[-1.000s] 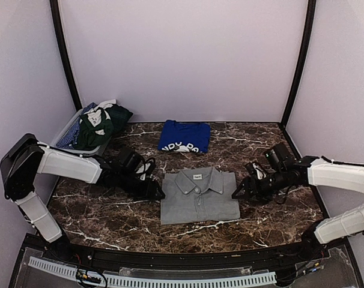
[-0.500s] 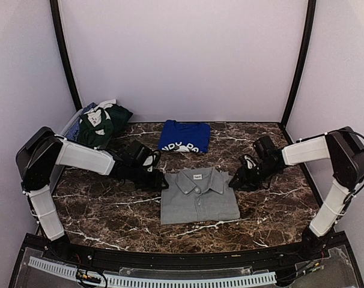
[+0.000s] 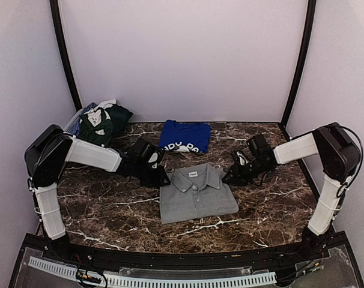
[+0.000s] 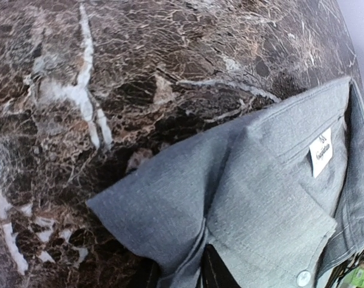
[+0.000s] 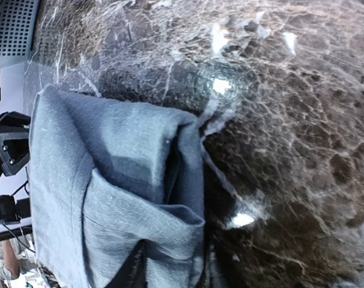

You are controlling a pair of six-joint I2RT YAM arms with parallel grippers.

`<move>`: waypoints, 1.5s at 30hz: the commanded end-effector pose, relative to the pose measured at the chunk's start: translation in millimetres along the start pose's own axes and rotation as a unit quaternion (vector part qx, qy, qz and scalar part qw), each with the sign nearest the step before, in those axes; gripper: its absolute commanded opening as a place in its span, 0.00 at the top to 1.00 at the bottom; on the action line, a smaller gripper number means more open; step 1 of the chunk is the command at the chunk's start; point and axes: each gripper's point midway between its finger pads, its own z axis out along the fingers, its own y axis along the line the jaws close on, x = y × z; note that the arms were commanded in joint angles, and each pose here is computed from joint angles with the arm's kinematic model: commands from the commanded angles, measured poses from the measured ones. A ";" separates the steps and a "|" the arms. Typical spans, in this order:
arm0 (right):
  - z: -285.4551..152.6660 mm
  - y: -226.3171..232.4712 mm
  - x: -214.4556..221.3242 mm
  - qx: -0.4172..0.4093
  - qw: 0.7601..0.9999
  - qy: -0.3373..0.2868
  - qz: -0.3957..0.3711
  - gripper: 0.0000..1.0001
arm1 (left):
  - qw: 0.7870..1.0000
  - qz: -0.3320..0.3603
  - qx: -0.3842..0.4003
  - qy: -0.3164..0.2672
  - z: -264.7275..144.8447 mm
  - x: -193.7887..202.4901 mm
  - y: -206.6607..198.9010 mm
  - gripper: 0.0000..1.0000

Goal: Fold and stack the mixed laundry pile
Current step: Pick up the square-folded shirt from the center of the board.

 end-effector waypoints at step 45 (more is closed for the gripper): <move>-26.3 82.5 -121.6 0.017 0.979 -0.175 -0.101 1.00 | 0.972 0.132 -0.080 -0.179 -95.5 -157.8 0.6 1.00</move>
